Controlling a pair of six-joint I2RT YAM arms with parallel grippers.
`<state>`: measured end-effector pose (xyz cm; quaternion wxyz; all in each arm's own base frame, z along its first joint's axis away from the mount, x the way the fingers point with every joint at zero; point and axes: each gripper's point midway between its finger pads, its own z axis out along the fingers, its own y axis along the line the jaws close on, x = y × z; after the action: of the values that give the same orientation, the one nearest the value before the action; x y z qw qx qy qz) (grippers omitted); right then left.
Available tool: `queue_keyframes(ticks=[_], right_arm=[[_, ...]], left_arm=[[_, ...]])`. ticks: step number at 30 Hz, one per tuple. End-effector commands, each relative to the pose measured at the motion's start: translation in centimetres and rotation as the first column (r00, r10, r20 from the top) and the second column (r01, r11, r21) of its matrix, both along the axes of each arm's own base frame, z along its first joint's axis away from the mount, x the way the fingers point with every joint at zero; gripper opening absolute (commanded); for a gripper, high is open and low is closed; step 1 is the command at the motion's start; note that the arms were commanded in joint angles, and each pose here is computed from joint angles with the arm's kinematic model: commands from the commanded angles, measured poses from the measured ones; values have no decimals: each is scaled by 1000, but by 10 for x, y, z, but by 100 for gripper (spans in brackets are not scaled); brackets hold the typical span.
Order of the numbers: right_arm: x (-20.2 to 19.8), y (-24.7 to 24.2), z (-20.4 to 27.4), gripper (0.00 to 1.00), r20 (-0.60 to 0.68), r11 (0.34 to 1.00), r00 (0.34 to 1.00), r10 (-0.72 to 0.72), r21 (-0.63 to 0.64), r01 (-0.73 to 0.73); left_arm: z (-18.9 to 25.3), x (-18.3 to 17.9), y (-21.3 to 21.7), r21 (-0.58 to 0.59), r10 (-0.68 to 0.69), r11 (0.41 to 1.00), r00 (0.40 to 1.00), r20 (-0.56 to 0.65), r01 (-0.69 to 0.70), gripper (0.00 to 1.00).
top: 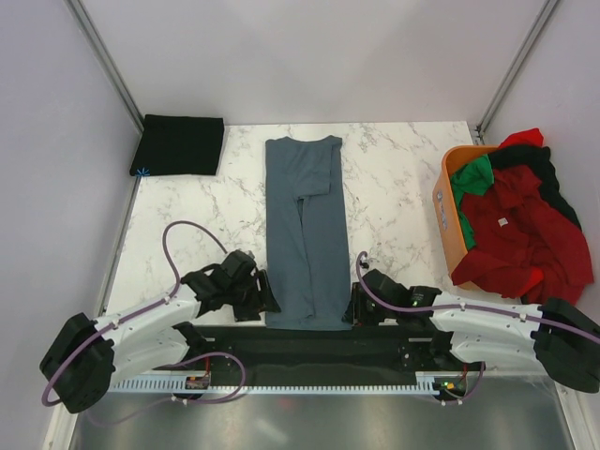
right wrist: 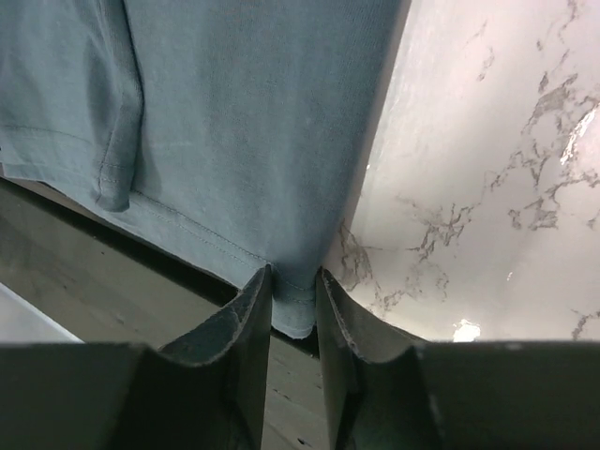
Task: Fold and stack the t-shirts
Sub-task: Fold the tshirt
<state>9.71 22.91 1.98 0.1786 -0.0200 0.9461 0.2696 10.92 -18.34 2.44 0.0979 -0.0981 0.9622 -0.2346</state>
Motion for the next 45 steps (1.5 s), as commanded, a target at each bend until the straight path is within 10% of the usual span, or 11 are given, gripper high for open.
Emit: queue_keyframes(ticks=[1, 7, 16, 30, 45], right_arm=[[5, 2, -1, 32, 24, 1000, 999, -21, 8, 21], [5, 2, -1, 23, 22, 1000, 1000, -18, 6, 18], [5, 3, 1, 0, 27, 1000, 1000, -4, 6, 4], [-3, 2, 42, 0, 16, 999, 1000, 5, 42, -6], [103, 15, 163, 0, 293, 990, 948, -122, -32, 137]], left_arm=[[-2, 5, -7, -35, 15, 999, 1000, 8, -14, 69], [-2, 7, -9, -41, 14, 999, 1000, 13, -13, 54], [0, 8, -13, -51, 7, 999, 1000, 10, -6, 2], [50, 1, -10, -141, 56, 989, 997, 47, -49, 2], [137, 67, -17, 36, -22, 999, 968, 250, 13, 2]])
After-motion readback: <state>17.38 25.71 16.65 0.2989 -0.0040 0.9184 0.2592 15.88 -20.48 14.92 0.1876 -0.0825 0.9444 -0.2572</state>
